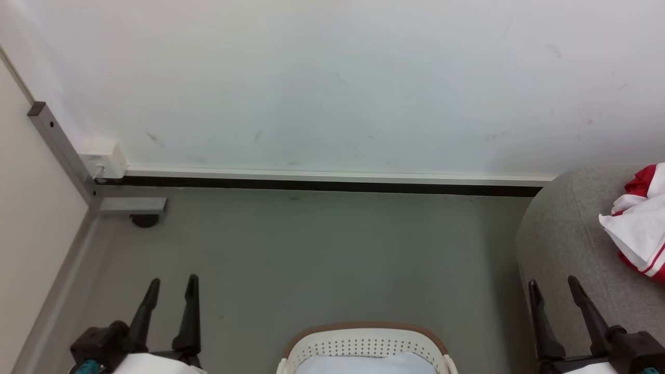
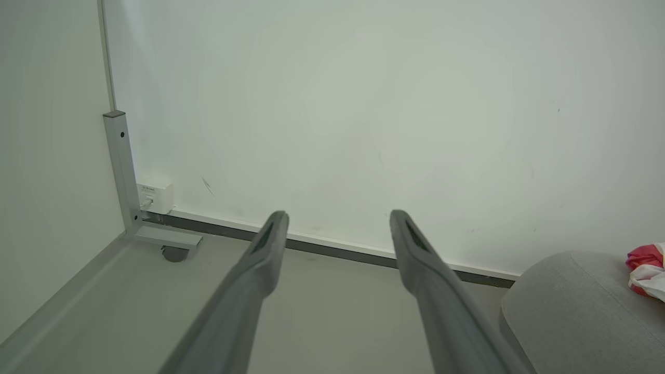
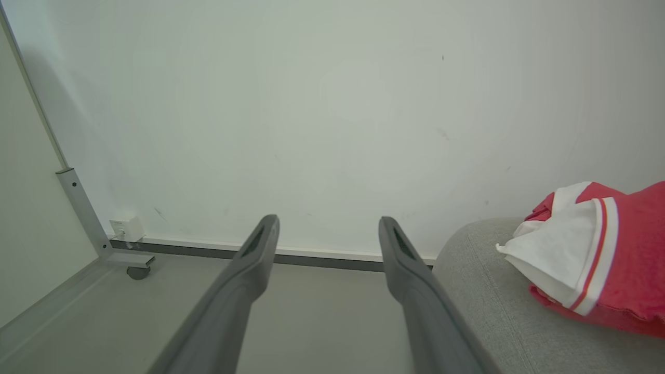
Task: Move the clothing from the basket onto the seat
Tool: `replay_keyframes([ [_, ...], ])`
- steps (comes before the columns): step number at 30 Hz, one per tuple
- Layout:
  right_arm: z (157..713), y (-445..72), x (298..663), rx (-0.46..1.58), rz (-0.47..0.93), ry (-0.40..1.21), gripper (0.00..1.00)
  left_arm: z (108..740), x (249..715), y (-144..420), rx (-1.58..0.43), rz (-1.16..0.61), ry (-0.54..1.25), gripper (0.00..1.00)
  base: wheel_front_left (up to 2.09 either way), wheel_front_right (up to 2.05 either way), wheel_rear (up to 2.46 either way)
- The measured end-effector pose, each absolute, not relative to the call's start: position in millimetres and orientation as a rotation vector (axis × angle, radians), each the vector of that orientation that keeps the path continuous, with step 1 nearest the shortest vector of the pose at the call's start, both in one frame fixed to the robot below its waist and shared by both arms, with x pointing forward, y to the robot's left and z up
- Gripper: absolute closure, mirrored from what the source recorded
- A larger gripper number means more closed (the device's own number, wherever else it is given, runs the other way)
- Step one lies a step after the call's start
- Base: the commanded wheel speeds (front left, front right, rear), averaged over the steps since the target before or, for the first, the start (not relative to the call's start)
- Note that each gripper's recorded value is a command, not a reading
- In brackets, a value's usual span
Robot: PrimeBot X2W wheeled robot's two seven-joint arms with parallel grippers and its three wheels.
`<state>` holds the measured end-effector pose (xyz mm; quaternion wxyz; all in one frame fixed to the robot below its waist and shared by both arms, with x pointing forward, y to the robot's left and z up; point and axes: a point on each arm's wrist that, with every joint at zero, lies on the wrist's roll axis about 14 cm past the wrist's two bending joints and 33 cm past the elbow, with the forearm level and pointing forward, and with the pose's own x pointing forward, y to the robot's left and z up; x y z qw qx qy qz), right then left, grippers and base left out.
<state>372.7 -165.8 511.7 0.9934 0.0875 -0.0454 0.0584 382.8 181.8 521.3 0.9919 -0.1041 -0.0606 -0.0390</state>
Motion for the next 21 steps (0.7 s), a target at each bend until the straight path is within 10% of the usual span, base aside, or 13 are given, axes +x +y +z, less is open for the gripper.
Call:
replay_keyframes([
  [21, 518, -169, 371, 0.187, 0.106, -0.114, 0.00, 516, 385, 168, -0.162, -0.137, -0.099, 0.00, 0.00, 0.00, 0.00],
])
